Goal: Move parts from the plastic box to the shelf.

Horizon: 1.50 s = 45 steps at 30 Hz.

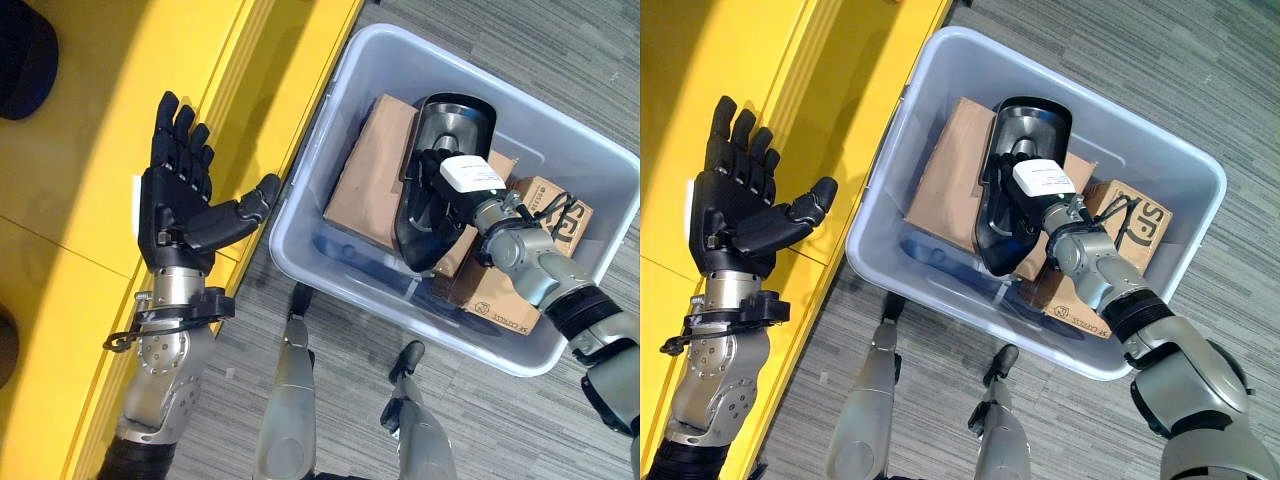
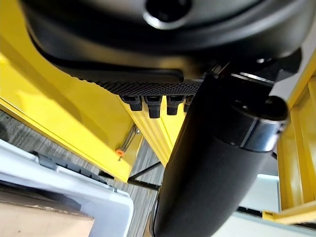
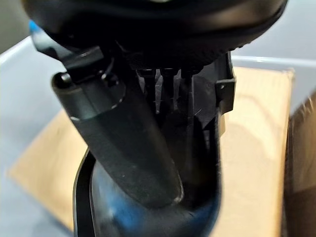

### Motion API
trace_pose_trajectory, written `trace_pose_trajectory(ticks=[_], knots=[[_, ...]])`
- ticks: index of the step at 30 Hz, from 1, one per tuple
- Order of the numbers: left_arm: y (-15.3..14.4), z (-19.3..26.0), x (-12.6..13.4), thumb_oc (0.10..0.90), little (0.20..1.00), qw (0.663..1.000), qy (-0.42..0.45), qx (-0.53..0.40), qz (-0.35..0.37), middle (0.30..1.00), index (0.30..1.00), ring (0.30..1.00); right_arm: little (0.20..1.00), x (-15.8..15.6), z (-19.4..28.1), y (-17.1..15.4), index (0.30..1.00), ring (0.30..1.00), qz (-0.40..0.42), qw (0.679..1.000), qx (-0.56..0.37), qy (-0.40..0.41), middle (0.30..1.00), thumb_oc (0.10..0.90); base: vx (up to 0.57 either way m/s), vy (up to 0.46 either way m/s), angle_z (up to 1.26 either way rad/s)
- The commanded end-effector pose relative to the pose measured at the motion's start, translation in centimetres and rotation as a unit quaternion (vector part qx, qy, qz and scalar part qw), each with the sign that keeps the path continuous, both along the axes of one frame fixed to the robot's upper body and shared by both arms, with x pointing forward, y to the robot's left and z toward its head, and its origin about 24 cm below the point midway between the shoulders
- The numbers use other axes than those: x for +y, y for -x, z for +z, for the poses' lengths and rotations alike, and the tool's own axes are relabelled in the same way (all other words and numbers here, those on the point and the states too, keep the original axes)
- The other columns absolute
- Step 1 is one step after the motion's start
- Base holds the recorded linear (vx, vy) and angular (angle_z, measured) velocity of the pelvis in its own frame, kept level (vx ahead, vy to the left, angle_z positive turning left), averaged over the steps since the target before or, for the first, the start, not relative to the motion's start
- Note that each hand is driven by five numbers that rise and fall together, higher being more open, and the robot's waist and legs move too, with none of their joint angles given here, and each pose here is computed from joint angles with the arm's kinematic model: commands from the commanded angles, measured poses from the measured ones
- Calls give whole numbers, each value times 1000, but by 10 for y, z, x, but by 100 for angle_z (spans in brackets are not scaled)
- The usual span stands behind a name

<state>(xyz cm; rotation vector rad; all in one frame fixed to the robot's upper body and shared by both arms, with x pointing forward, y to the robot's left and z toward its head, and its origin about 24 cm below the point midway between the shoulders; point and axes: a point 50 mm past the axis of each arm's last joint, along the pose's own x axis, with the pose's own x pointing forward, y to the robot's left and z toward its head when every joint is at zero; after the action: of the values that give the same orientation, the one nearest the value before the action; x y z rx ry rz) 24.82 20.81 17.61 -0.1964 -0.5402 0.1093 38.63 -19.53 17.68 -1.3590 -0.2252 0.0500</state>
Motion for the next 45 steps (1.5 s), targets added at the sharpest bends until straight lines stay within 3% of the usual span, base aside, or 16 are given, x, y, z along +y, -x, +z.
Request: trace_pose_trajectory(ticks=[1,9,12,19,25,26,27,28,31,33,34,37,38,39,43,45], knots=[[17,38,-5,900,1000,992,-10,-127,0,1000,1000,1000,1000,-6,12,-12,1000,1000,-54,993,-28,-99,1000,900,0,36,-1],[17,35,-9,900,1000,993,-8,-120,-9,1000,1000,1000,1000,-13,-5,-21,1000,1000,-116,975,-2,-188,1000,900,-2,16,-3],[17,36,-12,900,1000,993,-5,-120,-13,1000,1000,1000,1000,-14,-18,-22,1000,1000,-145,944,6,-295,1000,900,0,0,0],[14,37,-19,900,1000,993,-16,-117,-22,1000,1000,1000,1000,3,-31,-22,1000,1000,-139,902,27,-408,1000,900,0,0,0],[12,38,-27,900,1000,992,-23,-117,-37,1000,1000,1000,1000,17,-44,-21,1000,1000,-140,833,46,-533,1000,900,0,0,0],[12,38,-29,900,1000,992,-26,-115,-42,1000,1000,1000,1000,23,-51,-19,1000,1000,-141,808,56,-570,1000,900,0,0,0],[12,38,-29,900,1000,992,-26,-115,-42,1000,1000,1000,1000,23,-51,-19,1000,1000,-141,807,57,-570,1000,900,0,0,0],[12,38,-31,900,1000,992,-26,-113,-44,1000,1000,1000,1000,29,-56,-18,1000,1000,-142,769,61,-620,1000,900,0,0,0],[11,38,-33,900,1000,992,-27,-113,-50,1000,1000,1000,1000,40,-59,-17,1000,1000,-130,744,70,-651,1000,900,0,0,0],[11,38,-34,900,1000,992,-29,-113,-50,1000,1000,1000,1000,42,-59,-16,1000,1000,-125,748,73,-647,1000,900,0,0,0],[11,38,-35,900,1000,992,-31,-114,-50,1000,1000,1000,1000,45,-59,-16,1000,1000,-117,773,76,-619,1000,900,0,0,0],[10,39,-36,900,1000,991,-33,-116,-51,1000,1000,1000,1000,43,-57,-16,1000,1000,-114,790,72,-598,1000,900,0,0,0],[-16,15,-36,900,1000,997,-53,-43,-23,1000,1000,1000,1000,50,-56,-15,1000,1000,-100,808,75,-576,1000,900,0,0,0],[-19,10,-41,900,1000,997,-70,-31,-30,1000,1000,1000,1000,50,-61,-14,1000,1000,-104,833,83,-537,1000,900,-10,31,0],[-4,14,-28,900,1000,995,-76,-52,-28,1000,1000,1000,1000,23,-40,-21,1000,1000,-117,902,45,-414,1000,900,0,0,0],[-1,15,-26,900,1000,995,-75,-54,-30,1000,1000,1000,1000,17,-39,-22,1000,1000,-123,915,46,-381,1000,900,0,0,0]])
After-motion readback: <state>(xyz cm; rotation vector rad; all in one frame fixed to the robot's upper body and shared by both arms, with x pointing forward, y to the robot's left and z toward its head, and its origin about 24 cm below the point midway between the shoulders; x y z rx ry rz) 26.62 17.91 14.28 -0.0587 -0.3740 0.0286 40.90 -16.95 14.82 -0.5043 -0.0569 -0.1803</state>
